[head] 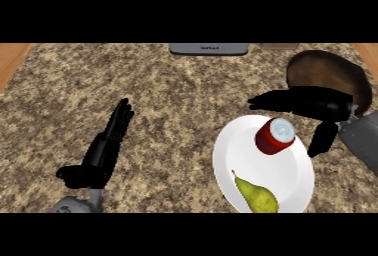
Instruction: Pick the can from the plate and place it in the pan
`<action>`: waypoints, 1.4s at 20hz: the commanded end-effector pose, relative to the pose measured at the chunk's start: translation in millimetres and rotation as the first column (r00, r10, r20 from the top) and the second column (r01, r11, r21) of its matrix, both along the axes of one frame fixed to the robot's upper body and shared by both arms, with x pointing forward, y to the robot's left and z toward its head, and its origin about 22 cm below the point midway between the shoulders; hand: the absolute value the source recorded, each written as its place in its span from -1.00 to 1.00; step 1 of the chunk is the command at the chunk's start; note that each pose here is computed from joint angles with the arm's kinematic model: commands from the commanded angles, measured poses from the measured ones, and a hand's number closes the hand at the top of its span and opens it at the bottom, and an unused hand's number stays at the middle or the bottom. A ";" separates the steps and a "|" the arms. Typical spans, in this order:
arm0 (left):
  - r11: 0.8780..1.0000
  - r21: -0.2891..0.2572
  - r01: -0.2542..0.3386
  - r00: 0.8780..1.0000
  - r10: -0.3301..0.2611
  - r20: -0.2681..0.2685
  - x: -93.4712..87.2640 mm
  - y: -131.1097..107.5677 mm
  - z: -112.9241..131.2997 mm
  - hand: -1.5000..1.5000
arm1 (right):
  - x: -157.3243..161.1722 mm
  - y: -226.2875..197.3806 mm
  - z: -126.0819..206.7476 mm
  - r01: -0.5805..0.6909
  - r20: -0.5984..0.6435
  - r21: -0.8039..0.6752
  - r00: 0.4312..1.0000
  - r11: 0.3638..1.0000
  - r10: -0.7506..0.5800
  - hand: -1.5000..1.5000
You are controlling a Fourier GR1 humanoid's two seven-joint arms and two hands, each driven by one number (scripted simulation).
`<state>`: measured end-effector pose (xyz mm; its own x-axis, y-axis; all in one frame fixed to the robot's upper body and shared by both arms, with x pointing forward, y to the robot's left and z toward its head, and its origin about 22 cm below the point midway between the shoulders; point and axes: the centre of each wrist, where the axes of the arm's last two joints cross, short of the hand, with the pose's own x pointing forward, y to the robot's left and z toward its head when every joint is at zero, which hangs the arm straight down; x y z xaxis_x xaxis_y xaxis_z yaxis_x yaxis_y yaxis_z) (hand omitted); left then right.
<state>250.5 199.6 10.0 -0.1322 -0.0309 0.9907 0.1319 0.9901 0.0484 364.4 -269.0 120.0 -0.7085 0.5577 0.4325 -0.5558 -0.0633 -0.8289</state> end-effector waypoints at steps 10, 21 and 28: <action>1.000 -0.005 -0.009 1.000 0.009 -0.009 11.0 -4.4 4.4 0.00 | 9.5 7.8 -39.4 -0.027 -0.039 -0.079 0.999 0.996 0.024 -1.00; 1.000 -0.014 -0.007 1.000 0.007 0.010 1.4 6.1 -0.9 0.00 | 11.6 27.5 -71.1 0.006 -0.070 -0.030 0.998 1.000 -0.008 -1.00; 1.000 -0.007 -0.026 1.000 0.026 0.001 -4.2 10.4 -1.1 0.00 | 17.6 39.3 -79.3 0.029 -0.065 -0.088 0.997 0.996 -0.035 -1.00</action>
